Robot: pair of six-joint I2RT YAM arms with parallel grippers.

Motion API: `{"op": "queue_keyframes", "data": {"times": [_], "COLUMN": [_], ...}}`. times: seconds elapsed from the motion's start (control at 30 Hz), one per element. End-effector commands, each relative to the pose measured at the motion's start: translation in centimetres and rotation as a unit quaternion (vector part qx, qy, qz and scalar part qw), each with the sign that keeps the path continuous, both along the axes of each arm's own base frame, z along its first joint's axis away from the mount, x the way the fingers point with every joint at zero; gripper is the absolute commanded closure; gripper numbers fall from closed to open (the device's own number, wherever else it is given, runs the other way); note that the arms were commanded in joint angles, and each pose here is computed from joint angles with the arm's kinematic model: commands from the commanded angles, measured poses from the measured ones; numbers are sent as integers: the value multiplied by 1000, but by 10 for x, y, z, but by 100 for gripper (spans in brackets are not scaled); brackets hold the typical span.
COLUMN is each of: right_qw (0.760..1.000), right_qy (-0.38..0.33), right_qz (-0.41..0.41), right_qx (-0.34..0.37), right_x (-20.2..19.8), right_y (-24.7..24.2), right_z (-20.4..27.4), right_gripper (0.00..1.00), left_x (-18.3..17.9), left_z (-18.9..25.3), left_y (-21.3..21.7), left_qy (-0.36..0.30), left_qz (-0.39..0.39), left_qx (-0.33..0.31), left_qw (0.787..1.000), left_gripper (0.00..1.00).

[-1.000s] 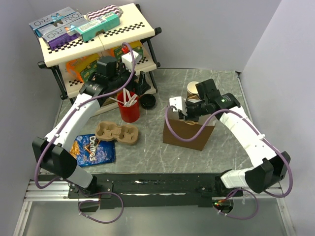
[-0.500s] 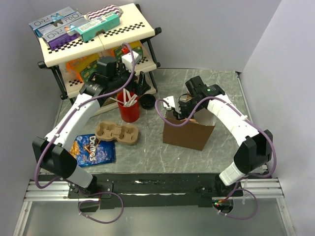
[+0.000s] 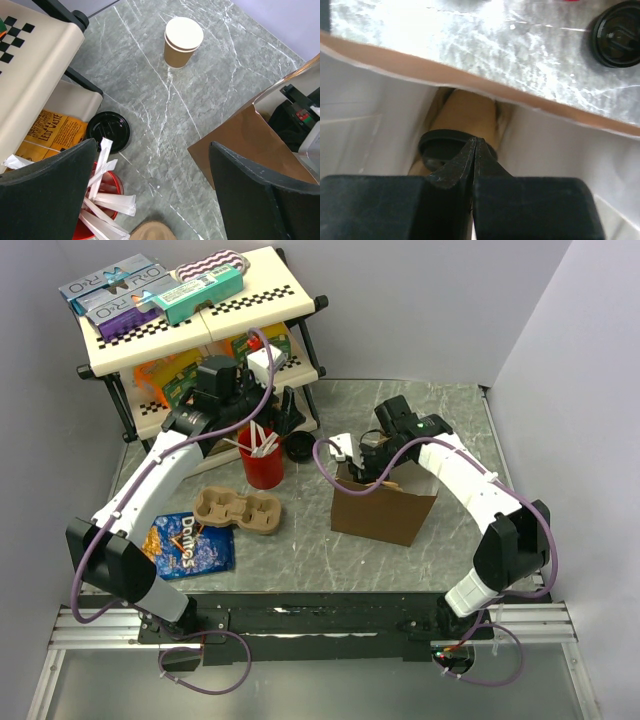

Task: Pack the takeout coffee

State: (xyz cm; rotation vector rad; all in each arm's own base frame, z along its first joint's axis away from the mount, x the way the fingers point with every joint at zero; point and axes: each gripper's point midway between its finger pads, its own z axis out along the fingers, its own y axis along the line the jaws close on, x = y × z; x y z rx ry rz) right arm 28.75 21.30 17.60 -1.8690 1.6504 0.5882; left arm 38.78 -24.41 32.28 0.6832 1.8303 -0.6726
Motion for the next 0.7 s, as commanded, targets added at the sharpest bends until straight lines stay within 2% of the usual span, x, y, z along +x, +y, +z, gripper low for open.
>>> {"op": "queue_keyframes", "data": {"times": [0.0,0.4,0.67], "right_qw": [998,997,997], "right_qy": [-56,-74,-74], "right_qz": [-12,-31,-32], "right_qx": [20,21,-4], "right_x": [16,33,35], "right_y": [2,5,-2], "right_z": [15,1,-18], "right_gripper": [100,100,100], "left_x": [-3,-2,-1], "left_z": [19,19,16], "left_y": [2,1,0], "left_qy": [-22,-22,-19], "left_qz": [-1,-4,-4], "left_qx": [-10,-11,-10], "left_qw": [1000,1000,1000], "left_gripper": [1,1,1]}}
